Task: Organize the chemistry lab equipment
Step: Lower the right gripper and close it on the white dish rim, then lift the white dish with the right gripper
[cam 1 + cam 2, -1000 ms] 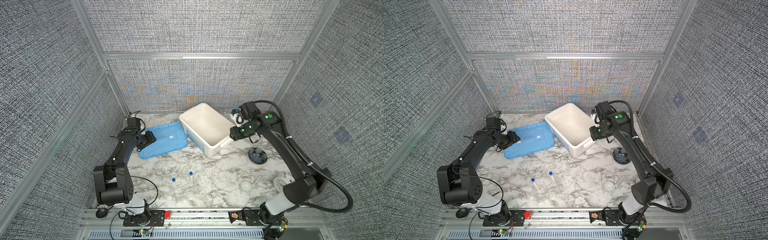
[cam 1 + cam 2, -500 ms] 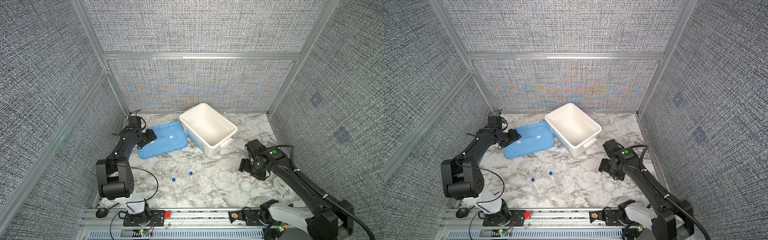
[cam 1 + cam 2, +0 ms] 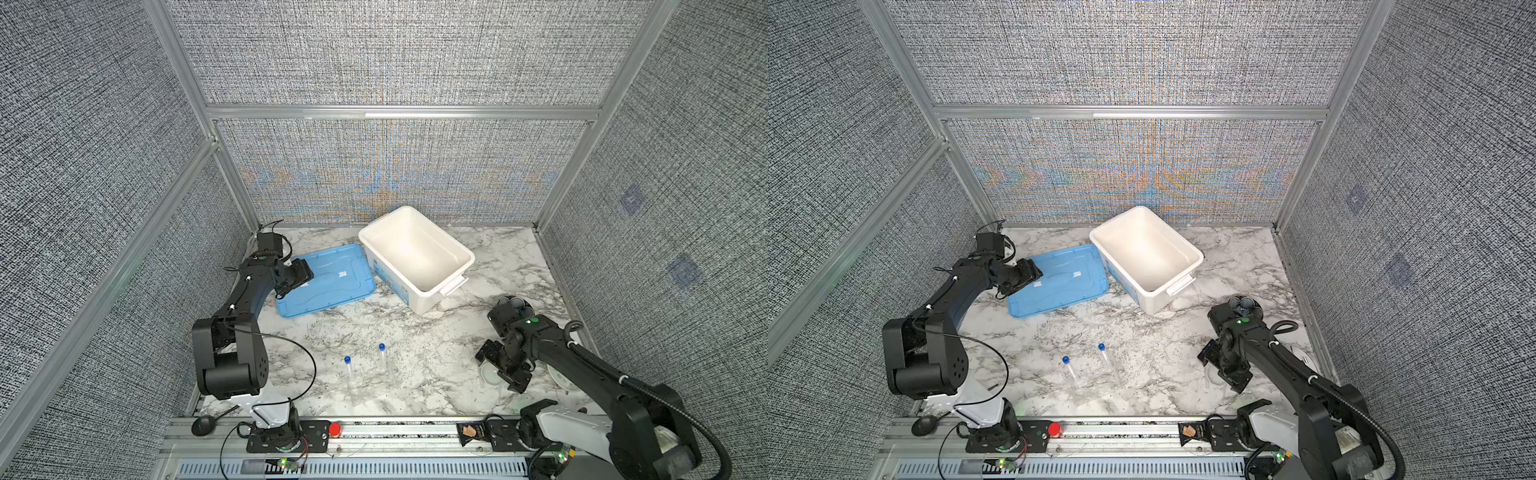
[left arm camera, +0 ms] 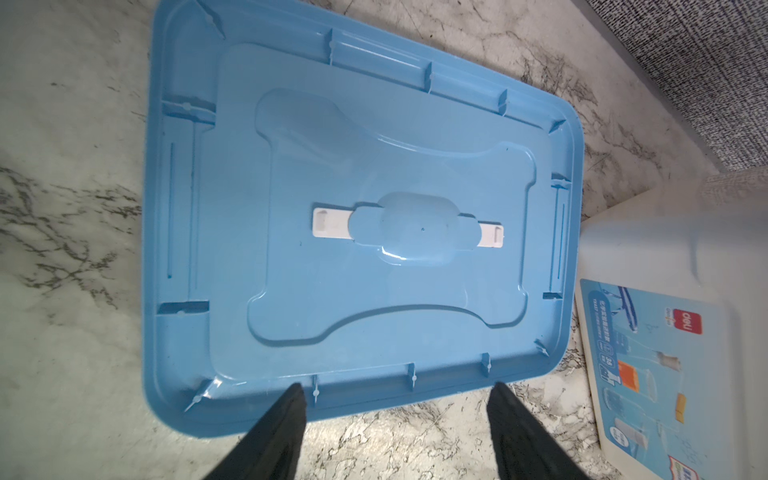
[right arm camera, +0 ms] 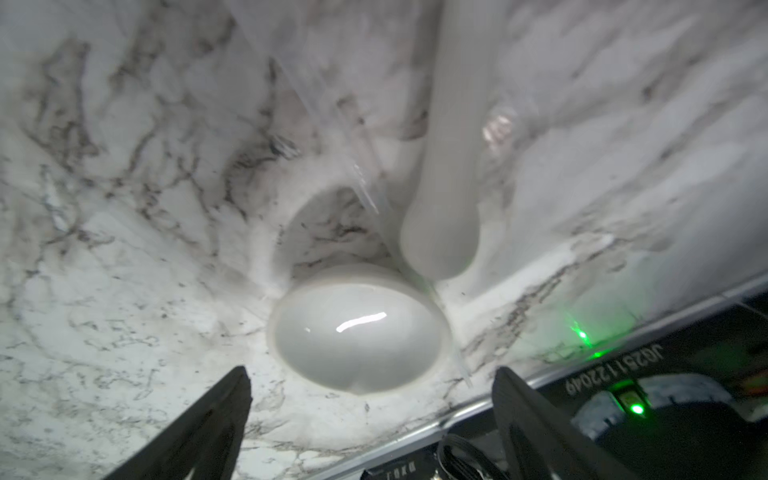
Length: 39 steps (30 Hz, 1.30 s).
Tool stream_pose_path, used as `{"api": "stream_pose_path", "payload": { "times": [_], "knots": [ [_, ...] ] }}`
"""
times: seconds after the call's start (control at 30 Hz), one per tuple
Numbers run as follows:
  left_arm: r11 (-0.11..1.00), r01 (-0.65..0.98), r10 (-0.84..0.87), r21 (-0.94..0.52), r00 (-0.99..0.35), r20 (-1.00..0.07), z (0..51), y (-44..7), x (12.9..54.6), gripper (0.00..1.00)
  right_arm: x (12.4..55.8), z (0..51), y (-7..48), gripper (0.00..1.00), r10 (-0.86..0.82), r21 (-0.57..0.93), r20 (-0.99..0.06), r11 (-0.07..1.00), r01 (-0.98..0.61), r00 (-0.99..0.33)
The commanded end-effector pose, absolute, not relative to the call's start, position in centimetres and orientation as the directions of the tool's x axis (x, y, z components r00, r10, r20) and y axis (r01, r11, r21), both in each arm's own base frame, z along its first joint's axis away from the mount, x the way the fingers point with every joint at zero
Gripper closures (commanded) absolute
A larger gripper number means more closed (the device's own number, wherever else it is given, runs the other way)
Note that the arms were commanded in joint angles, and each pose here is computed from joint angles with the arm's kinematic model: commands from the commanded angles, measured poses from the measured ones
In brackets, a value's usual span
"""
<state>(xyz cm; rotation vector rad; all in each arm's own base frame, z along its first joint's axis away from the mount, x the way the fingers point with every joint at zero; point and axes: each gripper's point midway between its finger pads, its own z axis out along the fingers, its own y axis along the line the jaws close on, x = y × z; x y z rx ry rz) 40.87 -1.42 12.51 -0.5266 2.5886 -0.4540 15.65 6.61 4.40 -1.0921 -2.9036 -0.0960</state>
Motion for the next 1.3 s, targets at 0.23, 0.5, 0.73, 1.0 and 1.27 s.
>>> {"api": "stream_pose_path", "payload": {
  "times": [0.23,0.5,0.73,1.0,1.27],
  "knots": [
    [0.866,-0.266,-0.431,-0.424,-0.827,-0.361,12.5,-1.9,41.2,0.29,15.7,3.7,5.7,0.09,0.637,0.014,0.015,0.77,0.638,-0.77],
    [0.861,-0.27,-0.429,-0.431,-0.84,-0.331,12.1,-2.2,41.2,0.3,14.8,3.2,5.6,0.12,0.614,0.028,0.017,0.789,0.614,-0.789],
    [0.851,-0.273,-0.436,-0.45,-0.844,-0.314,12.3,-2.6,41.1,0.3,15.2,1.9,6.8,0.18,0.582,0.05,0.058,0.81,0.585,-0.811],
    [0.852,-0.276,-0.438,-0.446,-0.842,-0.315,12.7,-2.5,40.6,0.3,15.5,2.3,7.0,0.28,0.538,0.08,0.033,0.839,0.539,-0.842],
    [0.843,-0.286,-0.449,-0.456,-0.842,-0.301,12.1,-2.7,40.9,0.31,15.7,2.6,8.0,0.37,0.498,0.125,0.042,0.858,0.499,-0.866]
  ]
}}
